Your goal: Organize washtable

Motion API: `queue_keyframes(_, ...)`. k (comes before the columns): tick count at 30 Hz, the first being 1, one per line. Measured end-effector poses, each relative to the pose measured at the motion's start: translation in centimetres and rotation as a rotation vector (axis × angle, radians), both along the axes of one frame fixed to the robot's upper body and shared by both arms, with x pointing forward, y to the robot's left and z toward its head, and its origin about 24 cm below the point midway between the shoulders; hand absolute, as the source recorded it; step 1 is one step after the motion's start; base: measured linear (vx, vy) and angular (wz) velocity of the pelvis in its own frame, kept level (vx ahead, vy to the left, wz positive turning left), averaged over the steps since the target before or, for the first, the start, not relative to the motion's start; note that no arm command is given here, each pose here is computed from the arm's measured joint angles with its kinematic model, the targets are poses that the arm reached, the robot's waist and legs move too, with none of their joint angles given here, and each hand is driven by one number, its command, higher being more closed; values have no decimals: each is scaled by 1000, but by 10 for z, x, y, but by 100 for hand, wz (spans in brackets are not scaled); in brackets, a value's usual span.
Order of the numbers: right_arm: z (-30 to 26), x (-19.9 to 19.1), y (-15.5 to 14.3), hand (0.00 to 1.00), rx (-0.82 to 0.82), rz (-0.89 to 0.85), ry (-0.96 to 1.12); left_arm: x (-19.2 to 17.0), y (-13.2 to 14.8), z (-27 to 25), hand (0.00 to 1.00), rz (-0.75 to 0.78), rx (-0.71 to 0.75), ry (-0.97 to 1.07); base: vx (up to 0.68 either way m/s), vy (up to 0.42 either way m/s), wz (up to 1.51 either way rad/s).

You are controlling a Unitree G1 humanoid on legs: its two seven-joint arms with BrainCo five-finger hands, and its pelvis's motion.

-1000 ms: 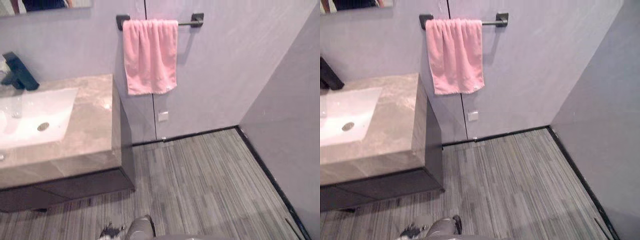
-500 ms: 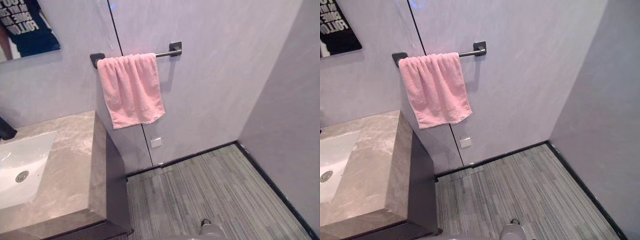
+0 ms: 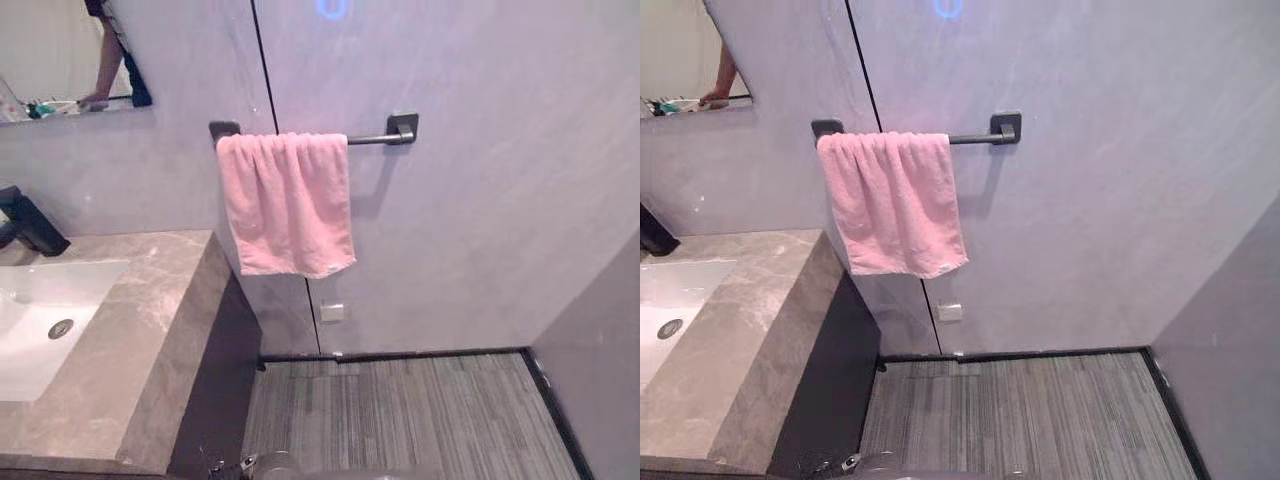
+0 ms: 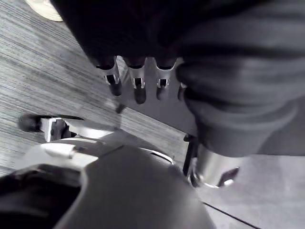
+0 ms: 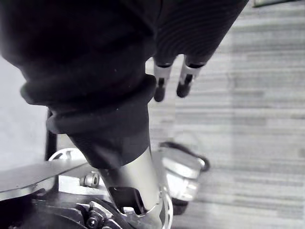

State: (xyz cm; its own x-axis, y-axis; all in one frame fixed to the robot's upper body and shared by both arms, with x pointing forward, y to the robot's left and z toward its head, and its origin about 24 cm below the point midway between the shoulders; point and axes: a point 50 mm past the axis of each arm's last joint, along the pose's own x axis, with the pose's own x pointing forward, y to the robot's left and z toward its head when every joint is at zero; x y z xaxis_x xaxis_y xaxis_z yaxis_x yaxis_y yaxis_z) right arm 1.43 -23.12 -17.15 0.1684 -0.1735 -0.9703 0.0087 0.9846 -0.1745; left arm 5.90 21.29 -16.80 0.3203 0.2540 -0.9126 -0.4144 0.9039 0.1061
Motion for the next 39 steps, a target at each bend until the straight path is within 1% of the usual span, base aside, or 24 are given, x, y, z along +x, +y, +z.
queue_keyframes(1, 1, -1, -3, 0, -7, -14, -4, 3, 0, 1, 0, 21, 1, -15, 131, 32, 41)
queue_keyframes(2, 0, -2, 2, 0, 7, -20, -2, 5, 5, 3, 0, 62, 14, -37, 205, 41, 53)
queue_keyframes(3, -1, 2, 6, 0, 16, -24, -15, 16, 11, 8, 0, 116, 35, -90, 193, 68, 64)
queue_keyframes(4, 0, 7, 5, 0, 13, -39, -37, 25, 18, 13, 0, 168, 56, -148, 168, 73, 54)
queue_keyframes(6, 1, 15, 1, 0, 2, -41, -63, 28, 31, 21, 0, 224, 100, -190, 59, 50, 0)
queue_keyframes(8, 3, 16, -2, 0, -7, -26, -73, 19, 30, 22, 0, 226, 99, -187, 58, 27, -21)
queue_keyframes(10, 3, 13, -3, 0, -10, -32, -82, 22, 30, 26, 0, 226, 107, -216, 22, -18, -13)
queue_keyframes(13, 4, 10, -4, 0, -13, -38, -80, 54, 38, 49, 0, 199, 157, -366, -69, -69, -13)
queue_keyframes(15, 6, 13, -9, 0, -23, -60, -101, 91, 42, 80, 0, 138, 216, -539, -115, -86, -18)
queue_keyframes(16, 6, 11, -9, 0, -25, -65, -100, 99, 43, 90, 0, 118, 236, -588, -132, -53, -5)
queue_keyframes(18, 7, 3, -16, 0, -41, -82, -90, 125, 46, 129, 0, 29, 308, -758, -135, -22, 2)
queue_keyframes(19, 8, 2, -17, 0, -43, -84, -90, 131, 48, 139, 0, 3, 331, -799, -132, -15, 6)
queue_keyframes(21, 8, 3, -17, 0, -42, -84, -99, 150, 59, 181, 0, -91, 436, -953, -113, -14, 9)
queue_keyframes(22, 8, 3, -17, 0, -42, -83, -99, 153, 65, 191, 0, -100, 471, -985, -85, -5, 13)
queue_keyframes(23, 8, 1, -17, 0, -41, -83, -97, 159, 78, 210, 0, -125, 548, -1023, -59, -2, 17)
queue_keyframes(24, 8, 0, -16, 0, -40, -82, -95, 163, 88, 225, 0, -151, 612, -1051, -37, -3, 16)
queue_keyframes(27, 8, -2, -15, 0, -34, -76, -87, 171, 100, 250, 0, -217, 700, -1098, 17, 14, 9)
queue_keyframes(29, 8, -1, -14, 0, -23, -67, -85, 175, 100, 257, 0, -229, 698, -1120, 57, 37, 4)
queue_keyframes(32, 7, 1, -11, 0, -12, -43, -81, 186, 98, 273, 0, -292, 717, -1159, 60, 15, -1)
queue_keyframes(36, 7, 5, -11, 0, -13, 8, -78, 206, 94, 303, 0, -345, 764, -1248, 27, -3, -1)
queue_keyframes(39, 7, 6, -11, 0, -13, 41, -73, 223, 95, 314, 0, -387, 791, -1248, 0, 0, 0)
